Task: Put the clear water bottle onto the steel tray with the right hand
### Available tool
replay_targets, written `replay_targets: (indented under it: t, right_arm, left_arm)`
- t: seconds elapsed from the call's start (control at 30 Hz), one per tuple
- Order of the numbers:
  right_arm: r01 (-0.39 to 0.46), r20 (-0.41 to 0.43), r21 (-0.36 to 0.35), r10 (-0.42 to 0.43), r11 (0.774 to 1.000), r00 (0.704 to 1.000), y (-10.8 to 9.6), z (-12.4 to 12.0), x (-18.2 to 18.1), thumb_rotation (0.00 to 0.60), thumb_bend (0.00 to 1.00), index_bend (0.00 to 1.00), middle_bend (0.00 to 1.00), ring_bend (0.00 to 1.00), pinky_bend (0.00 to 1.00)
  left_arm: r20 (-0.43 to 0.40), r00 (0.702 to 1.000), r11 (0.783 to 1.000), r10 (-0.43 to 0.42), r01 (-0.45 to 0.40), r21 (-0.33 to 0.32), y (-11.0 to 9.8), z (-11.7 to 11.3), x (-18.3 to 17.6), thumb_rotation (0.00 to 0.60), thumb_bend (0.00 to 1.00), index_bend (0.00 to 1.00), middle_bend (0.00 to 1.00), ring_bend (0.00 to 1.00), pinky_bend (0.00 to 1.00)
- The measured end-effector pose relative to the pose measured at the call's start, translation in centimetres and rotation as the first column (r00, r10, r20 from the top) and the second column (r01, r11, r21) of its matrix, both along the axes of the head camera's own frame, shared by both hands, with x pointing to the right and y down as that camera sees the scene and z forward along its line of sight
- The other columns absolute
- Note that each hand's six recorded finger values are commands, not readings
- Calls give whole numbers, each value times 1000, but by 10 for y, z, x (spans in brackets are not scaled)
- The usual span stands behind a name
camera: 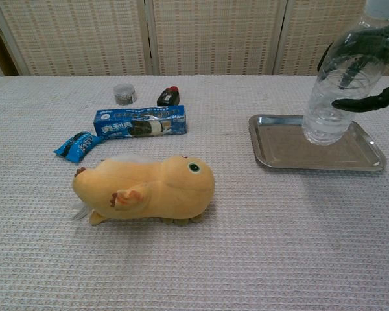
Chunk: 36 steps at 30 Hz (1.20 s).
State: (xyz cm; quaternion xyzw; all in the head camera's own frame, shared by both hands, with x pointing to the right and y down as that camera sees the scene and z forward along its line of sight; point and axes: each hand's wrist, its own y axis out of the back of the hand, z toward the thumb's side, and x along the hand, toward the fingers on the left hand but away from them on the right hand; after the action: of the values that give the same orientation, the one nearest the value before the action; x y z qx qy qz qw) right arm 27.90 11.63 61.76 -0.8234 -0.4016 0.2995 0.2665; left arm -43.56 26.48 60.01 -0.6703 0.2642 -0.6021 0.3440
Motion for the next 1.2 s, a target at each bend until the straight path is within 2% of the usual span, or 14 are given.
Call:
replay_targets:
  t: [0.07, 0.17, 0.3, 0.37, 0.6, 0.73, 0.97, 1.1, 1.2]
  right_arm:
    - [14, 9, 41, -15, 999, 1000, 0, -7, -3, 600, 3, 782, 534, 274, 406]
    - [14, 94, 72, -21, 997, 995, 0, -21, -9, 600, 3, 782, 534, 274, 407]
    - [-11, 262, 22, 5, 1000, 965, 1, -30, -11, 600, 3, 782, 535, 275, 409]
    - [-18, 292, -7, 19, 1000, 956, 2, -26, -10, 600, 4, 782, 536, 275, 411]
    - [-60, 163, -96, 75, 994, 984, -2, 24, 12, 600, 3, 782, 537, 276, 414]
    - [-69, 155, -117, 87, 991, 984, -3, 36, 10, 600, 3, 782, 537, 276, 415]
    - [-26, 221, -67, 40, 997, 974, -6, 7, -11, 600, 3, 782, 537, 276, 415]
    - [-3, 277, -11, 6, 1000, 961, -8, -24, -26, 600, 5, 782, 537, 276, 415]
    - [4, 278, 40, -15, 999, 960, -9, -42, -29, 600, 4, 783, 537, 276, 415]
  left_arm:
    - [0, 1000, 1000, 3, -3, 2, 0, 0, 0, 600, 531, 172, 169, 145, 249]
    - [0, 1000, 1000, 3, -3, -1, 1, 0, 1, 600, 531, 172, 169, 146, 249]
    - [0, 1000, 1000, 6, -6, -1, 1, 0, 1, 600, 531, 173, 169, 146, 249]
    - [0, 1000, 1000, 4, -4, -2, 1, 0, 0, 600, 531, 173, 169, 146, 249]
    - [1, 1000, 1000, 0, 0, -6, 0, 1, 0, 600, 531, 173, 169, 146, 249]
    - [0, 1000, 1000, -1, 1, -9, 0, 2, 0, 600, 531, 173, 170, 146, 250]
    - [-1, 1000, 1000, -1, 1, -5, 0, 1, 0, 600, 531, 172, 170, 146, 249]
    - [0, 1000, 1000, -6, 6, -6, 0, 1, -1, 600, 531, 173, 170, 146, 249]
    - [-1, 1000, 1000, -2, 2, -3, 0, 1, 0, 600, 531, 173, 170, 146, 249]
